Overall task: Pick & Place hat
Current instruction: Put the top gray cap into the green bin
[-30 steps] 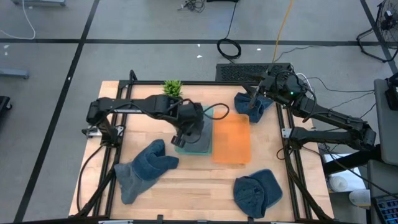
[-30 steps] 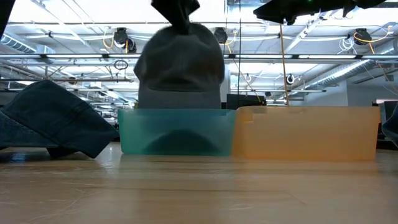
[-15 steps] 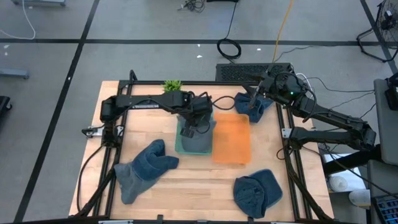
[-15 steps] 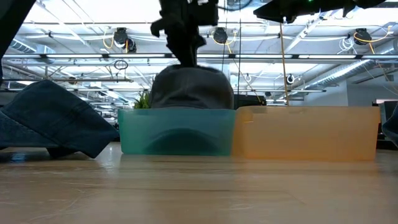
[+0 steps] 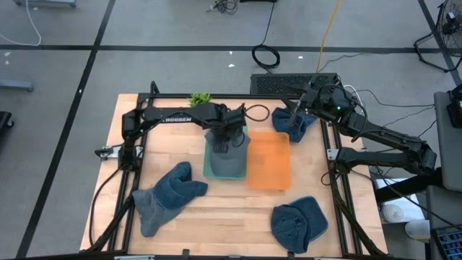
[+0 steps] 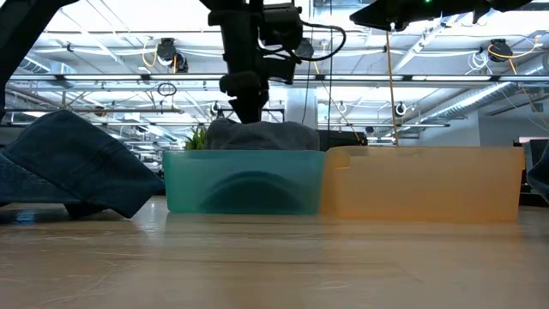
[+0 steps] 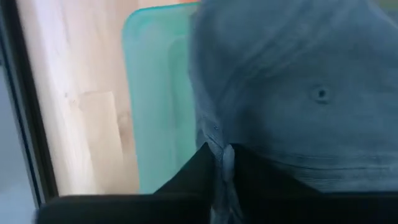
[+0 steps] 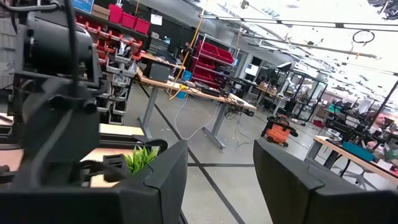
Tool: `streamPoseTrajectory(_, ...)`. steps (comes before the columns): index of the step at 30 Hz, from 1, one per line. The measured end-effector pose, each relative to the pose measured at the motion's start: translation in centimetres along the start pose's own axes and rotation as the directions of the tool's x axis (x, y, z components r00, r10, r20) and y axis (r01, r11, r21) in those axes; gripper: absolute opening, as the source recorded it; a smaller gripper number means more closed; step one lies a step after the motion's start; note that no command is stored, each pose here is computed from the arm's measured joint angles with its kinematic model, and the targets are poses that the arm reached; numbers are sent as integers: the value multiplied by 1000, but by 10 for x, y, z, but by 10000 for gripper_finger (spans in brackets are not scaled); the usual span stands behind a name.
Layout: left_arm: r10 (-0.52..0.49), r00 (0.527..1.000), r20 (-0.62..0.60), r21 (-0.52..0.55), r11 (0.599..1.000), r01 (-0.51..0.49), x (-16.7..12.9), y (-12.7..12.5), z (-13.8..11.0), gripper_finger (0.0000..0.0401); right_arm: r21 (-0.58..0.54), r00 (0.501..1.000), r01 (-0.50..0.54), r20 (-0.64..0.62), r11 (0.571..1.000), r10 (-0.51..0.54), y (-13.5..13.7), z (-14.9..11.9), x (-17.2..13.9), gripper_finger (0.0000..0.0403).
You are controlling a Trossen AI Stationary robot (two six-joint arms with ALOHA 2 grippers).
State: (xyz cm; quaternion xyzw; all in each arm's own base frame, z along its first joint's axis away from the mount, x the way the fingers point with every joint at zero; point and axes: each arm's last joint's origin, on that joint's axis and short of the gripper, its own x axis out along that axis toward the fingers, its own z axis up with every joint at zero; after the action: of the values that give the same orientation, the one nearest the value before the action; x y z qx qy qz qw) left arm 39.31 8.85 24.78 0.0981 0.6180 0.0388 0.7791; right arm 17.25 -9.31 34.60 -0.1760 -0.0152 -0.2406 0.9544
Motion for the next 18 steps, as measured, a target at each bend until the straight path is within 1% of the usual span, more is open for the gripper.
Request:
streamPoseTrajectory(3,6,1000,2,-46,999,-6,0,2,0,115,5,1000,0,0,1000,0,0,0,0,174)
streamPoseTrajectory(5,11,1000,16,-73,997,-9,-6,2,0,145,5,1000,-1,-3,1000,1,0,0,0,174)
streamPoseTrajectory(11,33,992,120,-81,996,-23,-37,2,-1,224,0,1000,-2,-7,1000,2,0,-1,0,174)
streamPoseTrajectory(14,-13,981,192,-65,998,26,-55,0,-3,255,0,1000,-3,-11,1000,3,0,-1,0,174)
streamPoseTrajectory(16,-71,968,241,-52,995,86,-66,-2,-5,270,0,1000,-6,-19,1000,6,1,-2,0,173)
streamPoseTrajectory(18,-127,953,277,-16,991,136,-76,-7,-6,281,0,1000,-8,-28,1000,8,1,-3,0,174)
